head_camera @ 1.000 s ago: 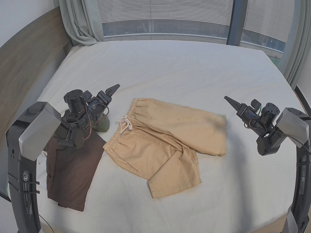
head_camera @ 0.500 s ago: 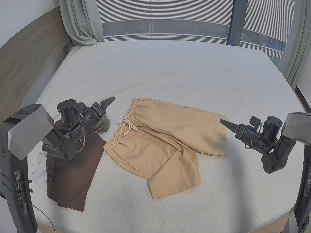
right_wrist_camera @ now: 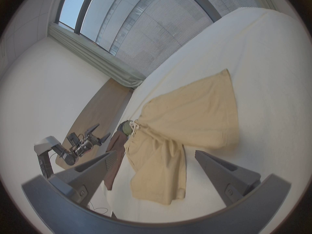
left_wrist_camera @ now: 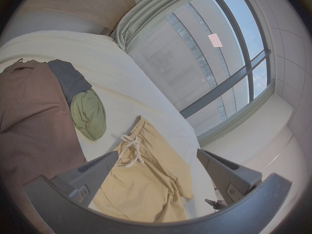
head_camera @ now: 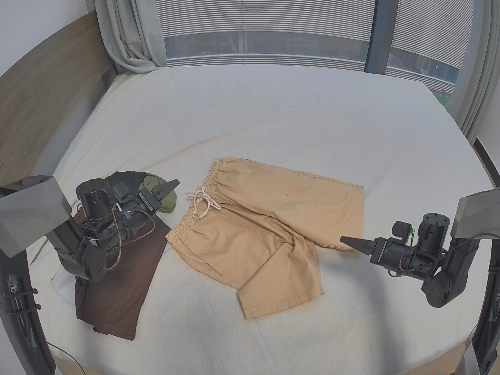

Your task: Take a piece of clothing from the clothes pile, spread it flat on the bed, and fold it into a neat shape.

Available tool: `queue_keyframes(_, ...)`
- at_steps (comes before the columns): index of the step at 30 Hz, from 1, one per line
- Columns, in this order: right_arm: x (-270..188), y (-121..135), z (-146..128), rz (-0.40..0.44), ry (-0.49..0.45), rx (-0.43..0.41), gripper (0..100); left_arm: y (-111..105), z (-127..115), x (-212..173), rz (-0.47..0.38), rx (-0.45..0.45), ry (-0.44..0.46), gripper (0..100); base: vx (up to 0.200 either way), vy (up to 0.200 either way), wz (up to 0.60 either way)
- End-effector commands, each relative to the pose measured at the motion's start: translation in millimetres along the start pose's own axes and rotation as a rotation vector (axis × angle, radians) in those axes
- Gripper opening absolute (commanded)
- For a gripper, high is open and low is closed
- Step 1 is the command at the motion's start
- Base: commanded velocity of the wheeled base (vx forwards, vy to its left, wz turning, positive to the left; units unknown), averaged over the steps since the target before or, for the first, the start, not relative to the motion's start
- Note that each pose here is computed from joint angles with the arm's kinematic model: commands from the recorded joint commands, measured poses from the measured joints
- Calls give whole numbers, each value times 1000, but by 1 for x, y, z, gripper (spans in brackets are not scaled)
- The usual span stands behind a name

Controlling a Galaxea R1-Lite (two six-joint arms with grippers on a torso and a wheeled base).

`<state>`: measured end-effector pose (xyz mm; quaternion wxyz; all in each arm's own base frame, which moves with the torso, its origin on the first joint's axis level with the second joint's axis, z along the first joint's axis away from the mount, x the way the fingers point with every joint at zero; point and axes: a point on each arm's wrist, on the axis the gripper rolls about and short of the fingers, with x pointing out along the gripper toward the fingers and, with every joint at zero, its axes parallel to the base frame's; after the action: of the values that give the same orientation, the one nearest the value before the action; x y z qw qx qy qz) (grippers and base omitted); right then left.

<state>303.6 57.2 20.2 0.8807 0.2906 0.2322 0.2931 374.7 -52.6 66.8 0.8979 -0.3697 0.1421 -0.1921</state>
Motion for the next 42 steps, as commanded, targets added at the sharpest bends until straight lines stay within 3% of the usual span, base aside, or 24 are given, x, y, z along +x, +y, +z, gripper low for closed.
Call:
queue_keyframes(1,0,-2,-18,-14,63,19,100,1,-1,-4,11,12,8,100,0,0,0)
queue_keyframes(7,4,-12,-40,-41,143,26,100,15,-10,-6,39,29,50,100,0,0,0)
queue_keyframes(14,14,-16,-60,-76,195,59,100,16,-11,-6,37,29,50,100,0,0,0)
queue_keyframes(20,18,-10,-68,-81,218,158,100,15,-11,-5,34,31,49,100,0,0,0)
queue_keyframes(29,51,-4,-82,-189,124,258,100,14,-10,-5,30,31,44,100,0,0,0)
queue_keyframes(42,52,0,-91,-196,156,277,100,14,-9,-5,26,33,42,100,0,0,0)
